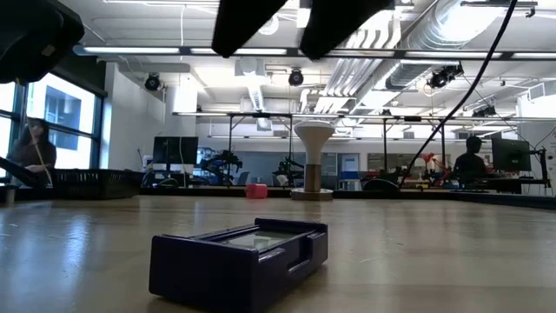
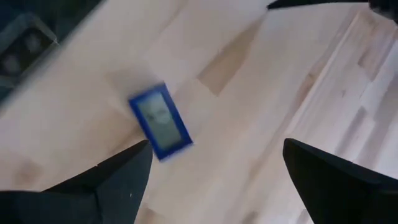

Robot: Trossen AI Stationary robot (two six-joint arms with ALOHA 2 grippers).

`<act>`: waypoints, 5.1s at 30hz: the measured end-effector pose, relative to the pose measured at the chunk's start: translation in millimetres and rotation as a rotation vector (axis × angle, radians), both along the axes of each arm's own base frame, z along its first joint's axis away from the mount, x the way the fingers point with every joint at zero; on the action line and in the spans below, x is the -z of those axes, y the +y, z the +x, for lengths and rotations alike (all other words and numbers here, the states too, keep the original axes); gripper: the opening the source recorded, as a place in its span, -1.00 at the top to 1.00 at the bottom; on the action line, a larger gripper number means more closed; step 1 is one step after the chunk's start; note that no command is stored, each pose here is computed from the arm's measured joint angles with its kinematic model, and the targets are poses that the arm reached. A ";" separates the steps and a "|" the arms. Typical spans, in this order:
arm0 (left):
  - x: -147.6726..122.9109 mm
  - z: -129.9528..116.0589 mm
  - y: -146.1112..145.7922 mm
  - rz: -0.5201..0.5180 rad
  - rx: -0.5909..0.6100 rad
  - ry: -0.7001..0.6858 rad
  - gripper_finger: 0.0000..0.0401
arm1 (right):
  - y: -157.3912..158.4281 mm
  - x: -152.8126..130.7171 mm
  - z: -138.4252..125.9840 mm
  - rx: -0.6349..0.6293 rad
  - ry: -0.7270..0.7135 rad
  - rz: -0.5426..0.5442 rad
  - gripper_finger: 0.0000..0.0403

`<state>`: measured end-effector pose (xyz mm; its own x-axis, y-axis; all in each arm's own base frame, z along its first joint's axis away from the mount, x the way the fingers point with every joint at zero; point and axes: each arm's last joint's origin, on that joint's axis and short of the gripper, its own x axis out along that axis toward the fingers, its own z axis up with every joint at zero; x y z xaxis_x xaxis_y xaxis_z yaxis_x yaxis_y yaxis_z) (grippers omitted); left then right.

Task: Pick & Place Office items
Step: Put the dark blue digital clock into the black bin

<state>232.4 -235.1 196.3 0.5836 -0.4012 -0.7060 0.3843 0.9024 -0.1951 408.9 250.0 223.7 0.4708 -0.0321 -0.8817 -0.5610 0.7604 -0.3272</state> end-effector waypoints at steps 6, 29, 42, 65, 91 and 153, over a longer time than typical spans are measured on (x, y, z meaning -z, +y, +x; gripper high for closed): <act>0.7 -0.4 0.4 0.007 0.001 0.005 -0.96 | 4.5 -3.1 1.6 0.134 -0.006 0.169 -0.73; 1.7 -1.3 0.9 0.010 0.007 0.021 -0.96 | -22.9 -0.8 11.2 0.107 0.094 0.186 -0.73; 1.7 -1.3 0.8 0.011 0.012 0.019 -0.96 | -0.1 29.1 14.9 -0.087 0.113 0.172 -0.73; 1.2 -4.1 -2.5 -0.040 -0.031 0.048 -0.96 | -9.3 75.6 23.9 -0.067 0.234 0.122 -0.63; 0.4 -4.4 -4.0 -0.037 -0.015 0.031 -0.96 | 10.7 70.3 33.3 0.236 -0.005 0.240 0.36; -10.6 61.3 64.1 -0.264 -0.445 -0.031 -0.96 | 42.5 51.3 -19.0 0.675 -0.529 -0.176 0.34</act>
